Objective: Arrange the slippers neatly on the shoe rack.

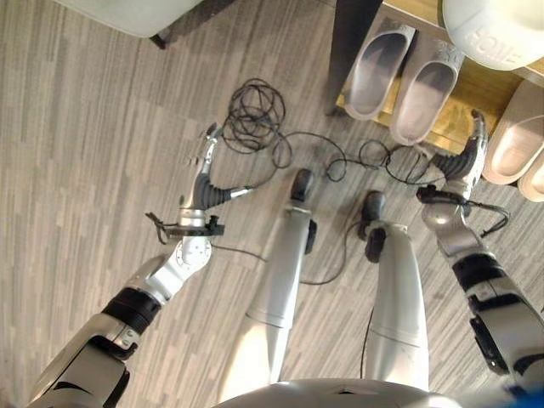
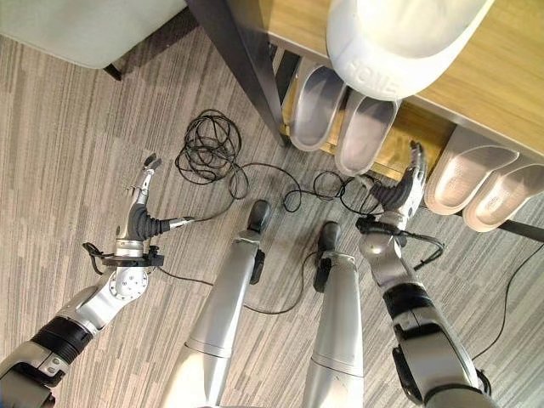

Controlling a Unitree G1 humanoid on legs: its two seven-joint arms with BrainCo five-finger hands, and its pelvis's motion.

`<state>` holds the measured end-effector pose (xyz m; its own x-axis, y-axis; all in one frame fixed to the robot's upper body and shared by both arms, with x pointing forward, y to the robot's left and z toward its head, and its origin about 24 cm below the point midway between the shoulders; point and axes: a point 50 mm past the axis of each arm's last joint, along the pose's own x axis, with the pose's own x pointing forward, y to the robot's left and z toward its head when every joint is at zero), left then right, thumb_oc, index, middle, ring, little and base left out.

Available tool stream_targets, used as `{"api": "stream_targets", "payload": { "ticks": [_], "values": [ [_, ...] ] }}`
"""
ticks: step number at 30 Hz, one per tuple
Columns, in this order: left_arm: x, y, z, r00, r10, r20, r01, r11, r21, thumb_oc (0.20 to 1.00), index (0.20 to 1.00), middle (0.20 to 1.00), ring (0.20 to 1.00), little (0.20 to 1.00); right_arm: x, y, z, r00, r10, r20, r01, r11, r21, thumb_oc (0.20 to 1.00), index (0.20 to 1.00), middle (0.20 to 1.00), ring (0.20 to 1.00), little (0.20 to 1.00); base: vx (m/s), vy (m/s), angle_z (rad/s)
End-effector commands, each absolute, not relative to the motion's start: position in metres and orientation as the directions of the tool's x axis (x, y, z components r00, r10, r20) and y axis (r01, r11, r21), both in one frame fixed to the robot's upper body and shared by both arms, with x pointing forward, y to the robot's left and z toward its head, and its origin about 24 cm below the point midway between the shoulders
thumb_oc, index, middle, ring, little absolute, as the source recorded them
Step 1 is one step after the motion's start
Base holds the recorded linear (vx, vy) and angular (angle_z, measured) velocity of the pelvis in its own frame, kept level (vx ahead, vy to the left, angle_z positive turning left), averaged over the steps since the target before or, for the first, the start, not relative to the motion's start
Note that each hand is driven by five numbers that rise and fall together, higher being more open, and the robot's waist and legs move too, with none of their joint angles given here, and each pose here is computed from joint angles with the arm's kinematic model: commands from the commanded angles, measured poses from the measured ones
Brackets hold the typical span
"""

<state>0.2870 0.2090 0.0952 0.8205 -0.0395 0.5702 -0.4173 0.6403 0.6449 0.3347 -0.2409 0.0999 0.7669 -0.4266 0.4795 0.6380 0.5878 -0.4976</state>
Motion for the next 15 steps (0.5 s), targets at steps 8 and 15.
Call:
{"api": "stream_targets", "payload": {
  "ticks": [8,15],
  "values": [
    [0.264,0.221,0.078,0.821,-0.057,0.569,-0.439,0.575,0.691,1.000,1.000,1.000,1.000,1.000,0.317,-0.254,0.098,0.757,-0.306,0.577,0.652,0.411,-0.637,1.000,1.000,1.000,1.000,1.000,0.00,-0.002,-0.01],
    [0.261,0.225,0.076,0.820,-0.059,0.569,-0.446,0.557,0.701,1.000,1.000,1.000,1.000,1.000,0.323,-0.259,0.107,0.735,-0.289,0.613,0.678,0.328,-0.658,1.000,1.000,1.000,1.000,1.000,0.00,0.000,0.00]
  ]
}}
